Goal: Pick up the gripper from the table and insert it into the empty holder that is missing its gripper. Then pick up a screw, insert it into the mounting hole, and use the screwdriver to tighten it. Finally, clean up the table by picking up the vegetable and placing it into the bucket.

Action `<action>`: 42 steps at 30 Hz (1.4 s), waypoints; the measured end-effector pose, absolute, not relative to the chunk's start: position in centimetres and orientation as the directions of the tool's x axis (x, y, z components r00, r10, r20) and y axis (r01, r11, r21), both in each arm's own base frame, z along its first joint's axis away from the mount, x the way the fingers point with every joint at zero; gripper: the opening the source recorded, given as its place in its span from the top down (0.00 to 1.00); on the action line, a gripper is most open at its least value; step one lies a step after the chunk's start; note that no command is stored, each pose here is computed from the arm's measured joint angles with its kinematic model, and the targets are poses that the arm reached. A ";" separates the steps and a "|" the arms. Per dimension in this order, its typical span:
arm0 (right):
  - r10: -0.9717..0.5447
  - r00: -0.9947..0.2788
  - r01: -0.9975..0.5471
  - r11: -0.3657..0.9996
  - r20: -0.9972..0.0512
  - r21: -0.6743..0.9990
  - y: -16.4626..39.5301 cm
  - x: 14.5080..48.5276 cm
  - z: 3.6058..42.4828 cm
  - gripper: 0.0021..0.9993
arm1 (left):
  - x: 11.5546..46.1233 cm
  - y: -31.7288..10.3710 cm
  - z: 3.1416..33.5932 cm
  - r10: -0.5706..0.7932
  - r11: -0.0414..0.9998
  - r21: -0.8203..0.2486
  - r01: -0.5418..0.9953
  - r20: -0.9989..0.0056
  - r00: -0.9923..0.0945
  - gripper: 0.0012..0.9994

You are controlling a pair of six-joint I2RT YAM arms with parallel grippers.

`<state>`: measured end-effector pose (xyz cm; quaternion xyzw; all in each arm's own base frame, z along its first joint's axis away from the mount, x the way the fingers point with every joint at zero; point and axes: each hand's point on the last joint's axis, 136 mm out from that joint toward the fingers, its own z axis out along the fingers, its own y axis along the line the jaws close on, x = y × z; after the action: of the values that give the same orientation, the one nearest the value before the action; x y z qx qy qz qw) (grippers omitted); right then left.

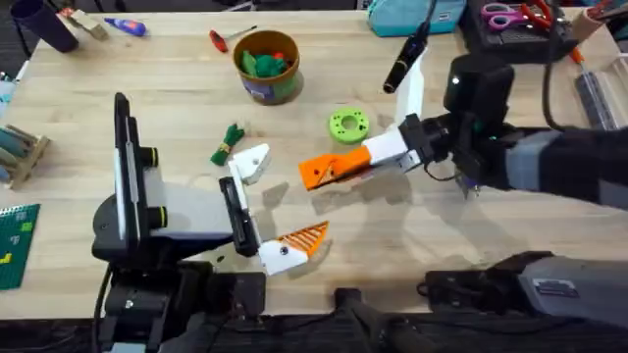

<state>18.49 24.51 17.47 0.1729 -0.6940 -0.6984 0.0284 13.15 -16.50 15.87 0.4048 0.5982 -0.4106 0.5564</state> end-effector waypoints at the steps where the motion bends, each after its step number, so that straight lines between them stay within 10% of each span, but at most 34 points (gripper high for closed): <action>1: -0.289 -0.936 -0.195 -0.042 -0.199 0.980 24.6 18.6 17.4 0.99 | 13.1 -16.5 15.9 0.027 0.335 -0.041 0.941 -0.998 -0.053 0.02; 42: -0.299 -0.929 -0.211 -0.055 -0.218 0.976 26.0 19.2 17.6 0.99 | 13.2 -16.5 15.9 0.027 0.335 -0.040 0.941 -0.998 -0.053 0.02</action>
<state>19.16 25.95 17.63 0.1858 -0.6866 -0.7023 0.0312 13.15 -16.50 15.88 0.4048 0.5982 -0.4104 0.5566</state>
